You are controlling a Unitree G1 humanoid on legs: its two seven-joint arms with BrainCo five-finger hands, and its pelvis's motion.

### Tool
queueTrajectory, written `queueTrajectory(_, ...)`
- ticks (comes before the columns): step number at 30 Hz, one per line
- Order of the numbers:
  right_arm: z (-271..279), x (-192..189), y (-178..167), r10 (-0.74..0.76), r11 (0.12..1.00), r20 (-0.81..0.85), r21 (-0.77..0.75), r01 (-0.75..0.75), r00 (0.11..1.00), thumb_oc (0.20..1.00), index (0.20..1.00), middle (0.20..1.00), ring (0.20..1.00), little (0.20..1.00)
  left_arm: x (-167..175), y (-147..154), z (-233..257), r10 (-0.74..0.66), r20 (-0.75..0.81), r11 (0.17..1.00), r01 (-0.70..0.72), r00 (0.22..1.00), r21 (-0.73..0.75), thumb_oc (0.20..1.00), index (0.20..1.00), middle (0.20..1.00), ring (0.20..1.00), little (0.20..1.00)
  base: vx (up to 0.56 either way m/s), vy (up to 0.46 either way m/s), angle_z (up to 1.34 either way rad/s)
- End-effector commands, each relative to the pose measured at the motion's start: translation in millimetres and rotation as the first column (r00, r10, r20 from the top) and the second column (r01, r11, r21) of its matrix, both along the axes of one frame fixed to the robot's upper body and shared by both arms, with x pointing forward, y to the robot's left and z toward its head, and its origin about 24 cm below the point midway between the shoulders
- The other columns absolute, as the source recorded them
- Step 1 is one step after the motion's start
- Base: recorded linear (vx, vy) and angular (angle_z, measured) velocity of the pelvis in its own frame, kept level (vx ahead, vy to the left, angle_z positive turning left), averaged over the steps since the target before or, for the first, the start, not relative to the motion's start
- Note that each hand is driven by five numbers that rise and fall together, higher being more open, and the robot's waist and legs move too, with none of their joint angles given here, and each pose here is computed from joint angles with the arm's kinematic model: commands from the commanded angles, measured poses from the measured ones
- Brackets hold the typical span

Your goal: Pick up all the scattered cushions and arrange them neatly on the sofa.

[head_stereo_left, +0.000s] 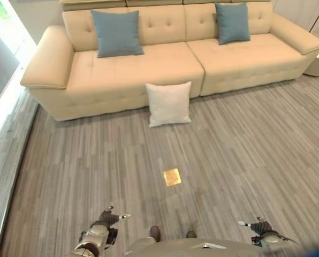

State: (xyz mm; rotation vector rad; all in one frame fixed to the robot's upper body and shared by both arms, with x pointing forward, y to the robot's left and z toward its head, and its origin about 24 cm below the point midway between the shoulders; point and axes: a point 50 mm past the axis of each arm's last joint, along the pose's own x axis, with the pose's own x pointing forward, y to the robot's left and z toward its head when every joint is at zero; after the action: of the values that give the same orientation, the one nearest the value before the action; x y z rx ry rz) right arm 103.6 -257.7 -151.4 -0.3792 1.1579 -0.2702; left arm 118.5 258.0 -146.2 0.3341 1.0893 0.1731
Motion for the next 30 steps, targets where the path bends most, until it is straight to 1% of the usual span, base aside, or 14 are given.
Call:
queueTrajectory(1,8.6,17.2,-12.2,0.059,0.996,0.022,-0.069,-0.057,0.998,1.000,1.000,1.000,1.000,1.000,8.8,6.2,3.5,-0.007,0.005,0.998,0.007,1.000,0.059,1.000,1.000,1.000,1.000,1.000,0.03,-0.045,-0.07)
queueTrajectory(2,7.2,16.2,-9.0,0.072,0.995,0.014,-0.064,-0.071,0.997,1.000,1.000,1.000,1.000,1.000,5.6,3.9,1.7,0.009,0.000,0.999,-0.009,1.000,0.047,1.000,1.000,1.000,1.000,1.000,0.05,-0.063,-0.09)
queueTrajectory(6,6.2,17.4,-4.2,0.086,0.995,0.018,-0.054,-0.085,0.996,1.000,1.000,1.000,1.000,1.000,2.6,-0.4,-0.6,-0.006,-0.015,0.999,0.007,1.000,0.050,1.000,1.000,1.000,1.000,1.000,0.03,-0.028,-0.03)
queueTrajectory(10,5.9,18.0,-2.6,0.072,0.997,0.028,-0.044,-0.071,0.997,1.000,1.000,1.000,1.000,1.000,0.2,-1.5,-1.8,-0.012,-0.027,0.999,0.014,1.000,0.053,1.000,1.000,1.000,1.000,1.000,0.01,0.002,0.00)
queueTrajectory(15,5.9,22.8,2.0,0.091,0.995,0.030,-0.038,-0.090,0.995,1.000,1.000,1.000,1.000,1.000,-2.2,-1.7,-2.8,-0.010,-0.041,0.998,0.012,0.999,0.060,1.000,1.000,1.000,1.000,1.000,0.02,0.032,-0.07)
queueTrajectory(21,7.1,28.3,4.1,0.105,0.994,0.041,-0.033,-0.103,0.994,1.000,1.000,1.000,1.000,1.000,2.3,-0.7,-1.1,-0.009,-0.026,0.998,0.010,1.000,0.060,1.000,1.000,1.000,1.000,1.000,0.00,0.058,-0.07)
queueTrajectory(30,14.5,49.3,7.8,0.155,0.987,0.094,-0.042,-0.152,0.983,1.000,1.000,1.000,1.000,1.000,15.8,3.5,5.0,-0.013,0.020,0.998,0.011,1.000,0.068,1.000,1.000,1.000,1.000,1.000,-0.03,0.105,-0.17)
